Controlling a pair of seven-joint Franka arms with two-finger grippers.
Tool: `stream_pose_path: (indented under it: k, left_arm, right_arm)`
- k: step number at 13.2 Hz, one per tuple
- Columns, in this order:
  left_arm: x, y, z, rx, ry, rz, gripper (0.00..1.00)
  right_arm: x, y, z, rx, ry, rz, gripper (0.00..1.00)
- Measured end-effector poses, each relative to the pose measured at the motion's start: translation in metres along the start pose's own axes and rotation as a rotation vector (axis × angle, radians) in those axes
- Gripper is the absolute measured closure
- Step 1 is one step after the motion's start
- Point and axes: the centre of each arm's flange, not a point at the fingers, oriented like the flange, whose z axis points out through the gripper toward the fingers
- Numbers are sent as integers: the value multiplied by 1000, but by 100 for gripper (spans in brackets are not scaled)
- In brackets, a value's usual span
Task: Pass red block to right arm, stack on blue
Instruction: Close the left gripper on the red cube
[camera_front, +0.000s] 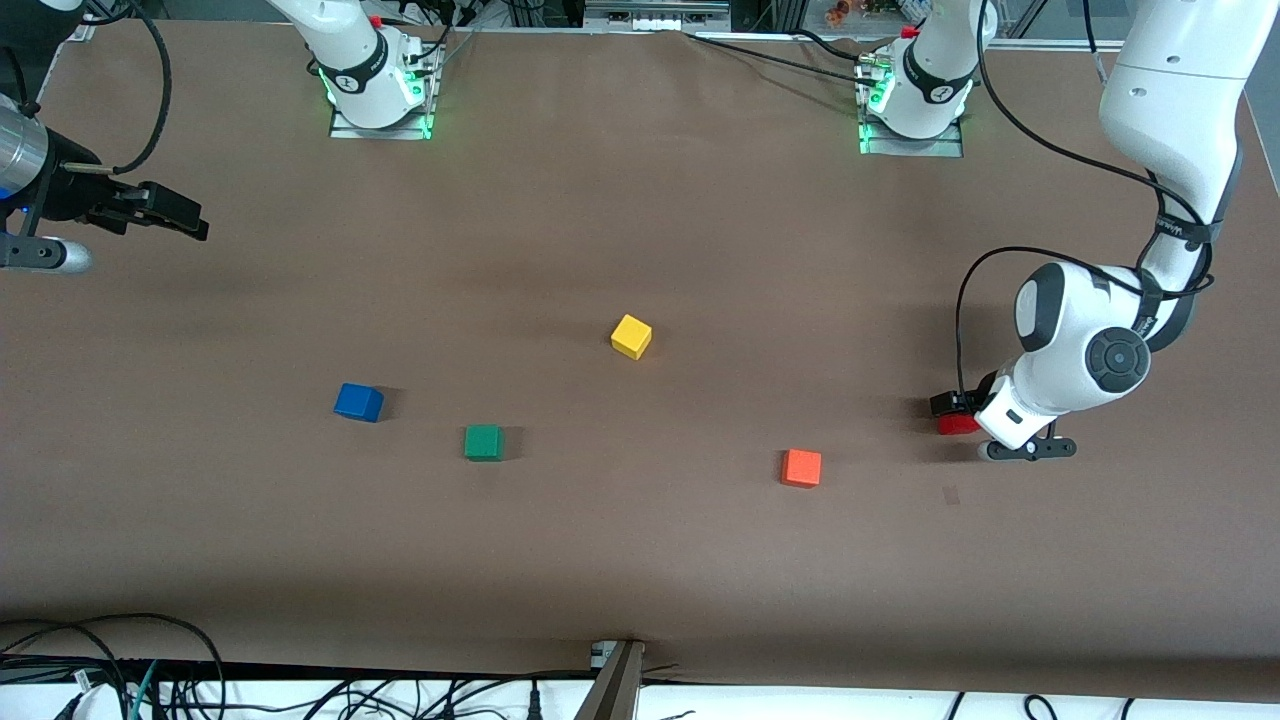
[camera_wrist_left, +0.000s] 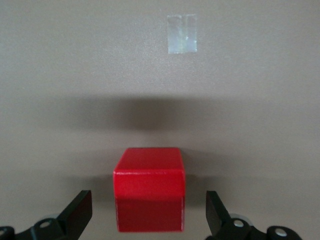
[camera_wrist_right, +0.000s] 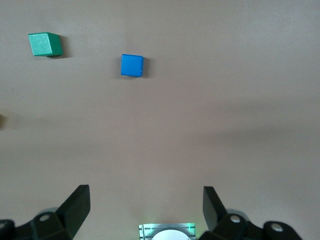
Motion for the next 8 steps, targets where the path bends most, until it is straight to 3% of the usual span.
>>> stream_pose_path:
  k: [3, 7, 8]
  left_arm:
    - [1, -2, 1, 7, 4, 7, 0]
    - [2, -2, 0, 36, 11, 35, 42]
    - [2, -2, 0, 36, 12, 36, 44]
  right_arm:
    - [0, 0, 0, 0, 0, 0, 0]
    - [0, 0, 0, 0, 0, 0, 0]
    - [0, 0, 0, 0, 0, 0, 0]
